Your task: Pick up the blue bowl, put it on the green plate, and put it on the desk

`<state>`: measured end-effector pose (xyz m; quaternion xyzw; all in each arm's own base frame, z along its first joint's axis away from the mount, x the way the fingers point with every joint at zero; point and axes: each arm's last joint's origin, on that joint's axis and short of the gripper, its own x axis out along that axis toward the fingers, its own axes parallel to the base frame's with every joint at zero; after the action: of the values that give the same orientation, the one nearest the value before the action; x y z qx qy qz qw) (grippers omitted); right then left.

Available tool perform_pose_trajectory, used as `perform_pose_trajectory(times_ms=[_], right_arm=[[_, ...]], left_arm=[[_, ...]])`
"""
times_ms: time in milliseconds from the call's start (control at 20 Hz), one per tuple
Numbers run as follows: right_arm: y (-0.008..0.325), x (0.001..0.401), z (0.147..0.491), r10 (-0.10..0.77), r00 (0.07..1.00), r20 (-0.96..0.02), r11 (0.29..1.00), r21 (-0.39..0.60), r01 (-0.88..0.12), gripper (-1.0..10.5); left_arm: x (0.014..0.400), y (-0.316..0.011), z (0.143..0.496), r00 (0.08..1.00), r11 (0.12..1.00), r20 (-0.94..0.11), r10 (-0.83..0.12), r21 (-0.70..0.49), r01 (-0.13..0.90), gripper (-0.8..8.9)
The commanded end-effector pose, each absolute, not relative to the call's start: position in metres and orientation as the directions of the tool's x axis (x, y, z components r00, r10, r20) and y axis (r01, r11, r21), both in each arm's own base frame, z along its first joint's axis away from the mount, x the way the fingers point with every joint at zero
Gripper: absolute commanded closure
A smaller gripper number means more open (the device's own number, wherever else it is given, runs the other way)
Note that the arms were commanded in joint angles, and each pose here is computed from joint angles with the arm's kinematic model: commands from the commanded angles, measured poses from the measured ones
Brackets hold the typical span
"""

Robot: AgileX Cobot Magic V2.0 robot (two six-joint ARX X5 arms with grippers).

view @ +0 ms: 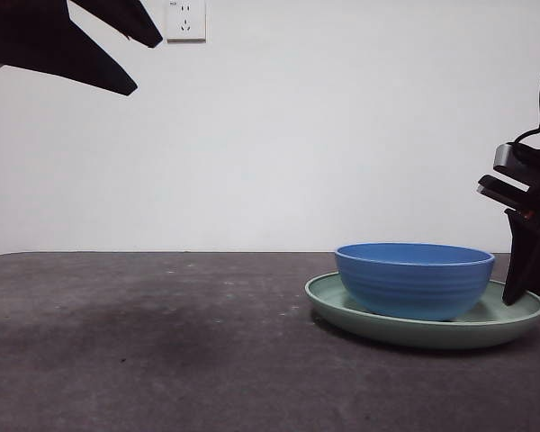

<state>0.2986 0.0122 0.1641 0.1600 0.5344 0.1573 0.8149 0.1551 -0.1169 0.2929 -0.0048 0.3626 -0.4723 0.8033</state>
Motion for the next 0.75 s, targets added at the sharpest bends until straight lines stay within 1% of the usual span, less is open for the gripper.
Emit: perform_pose_trajectory(times_ms=[50, 150, 300, 450, 600, 750], right_arm=[[0.012, 0.303, 0.164, 0.431, 0.386, -0.815, 0.897, 0.434, -0.085, 9.4], [0.011, 0.303, 0.166, 0.442, 0.389, -0.808, 0.89, 0.448, -0.08, 9.4], [0.011, 0.301, 0.175, 0.49, 0.404, -0.772, 0.862, 0.499, -0.092, 9.4], [0.012, 0.296, 0.191, 0.507, 0.442, -0.74, 0.849, 0.516, -0.111, 9.4], [0.015, 0.292, 0.208, 0.55, 0.478, -0.685, 0.817, 0.561, -0.135, 9.4], [0.024, 0.288, 0.222, 0.565, 0.493, -0.662, 0.807, 0.569, -0.16, 9.4]], left_arm=[[0.156, -0.119, 0.295, 0.286, 0.539, -0.569, -0.771, -0.344, 0.769, 5.87], [0.156, -0.119, 0.295, 0.286, 0.539, -0.57, -0.771, -0.344, 0.768, 5.87], [0.156, -0.119, 0.295, 0.286, 0.539, -0.569, -0.771, -0.344, 0.769, 5.87], [0.156, -0.119, 0.295, 0.286, 0.539, -0.569, -0.771, -0.344, 0.769, 5.87], [0.156, -0.119, 0.295, 0.286, 0.539, -0.569, -0.771, -0.344, 0.769, 5.87], [0.156, -0.119, 0.295, 0.286, 0.539, -0.569, -0.771, -0.343, 0.769, 5.87]])
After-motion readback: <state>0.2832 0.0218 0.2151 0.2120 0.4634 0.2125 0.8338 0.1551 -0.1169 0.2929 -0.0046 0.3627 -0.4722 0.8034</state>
